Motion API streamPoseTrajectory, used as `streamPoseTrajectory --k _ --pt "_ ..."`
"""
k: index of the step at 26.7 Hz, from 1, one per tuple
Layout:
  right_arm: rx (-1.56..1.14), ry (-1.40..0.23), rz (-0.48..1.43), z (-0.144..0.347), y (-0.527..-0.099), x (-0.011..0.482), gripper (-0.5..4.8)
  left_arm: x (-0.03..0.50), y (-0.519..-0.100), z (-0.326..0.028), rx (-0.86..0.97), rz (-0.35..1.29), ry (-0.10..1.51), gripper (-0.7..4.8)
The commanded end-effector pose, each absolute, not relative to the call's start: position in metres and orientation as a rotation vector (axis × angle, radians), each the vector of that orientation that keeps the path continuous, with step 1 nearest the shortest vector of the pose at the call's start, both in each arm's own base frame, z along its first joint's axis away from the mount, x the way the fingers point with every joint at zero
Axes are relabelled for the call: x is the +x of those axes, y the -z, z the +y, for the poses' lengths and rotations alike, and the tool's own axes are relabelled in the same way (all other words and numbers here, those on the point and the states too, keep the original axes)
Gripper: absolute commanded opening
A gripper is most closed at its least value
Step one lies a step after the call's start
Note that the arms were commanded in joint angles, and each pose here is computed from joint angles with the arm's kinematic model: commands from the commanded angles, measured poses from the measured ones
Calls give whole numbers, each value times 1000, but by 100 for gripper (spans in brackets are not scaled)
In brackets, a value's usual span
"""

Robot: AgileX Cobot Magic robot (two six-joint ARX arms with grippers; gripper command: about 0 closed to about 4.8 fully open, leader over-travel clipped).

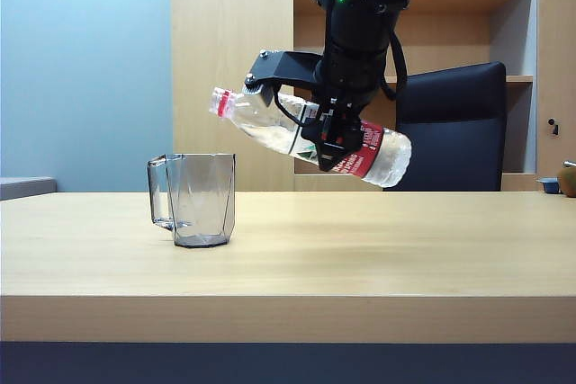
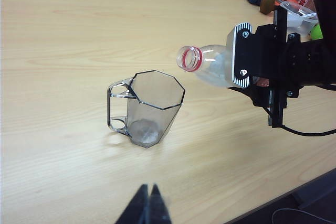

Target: Pick up the mineral water bottle on the table and pour water into the mug until it's half full.

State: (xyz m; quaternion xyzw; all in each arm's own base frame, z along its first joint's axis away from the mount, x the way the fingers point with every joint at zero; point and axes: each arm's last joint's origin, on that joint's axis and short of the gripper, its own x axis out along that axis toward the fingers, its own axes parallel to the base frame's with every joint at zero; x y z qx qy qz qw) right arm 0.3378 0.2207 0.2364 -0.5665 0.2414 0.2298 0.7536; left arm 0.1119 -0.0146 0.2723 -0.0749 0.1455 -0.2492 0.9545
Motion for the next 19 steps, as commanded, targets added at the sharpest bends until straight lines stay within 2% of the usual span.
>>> streamPoseTrajectory --k 1,19 --pt "-1268 -433 529 219 -242 339 253 112 -275 -14 -115 268 505 -6" --pt "-1462 -363 496 229 -248 334 256 112 -275 -14 -95 262 506 -6"
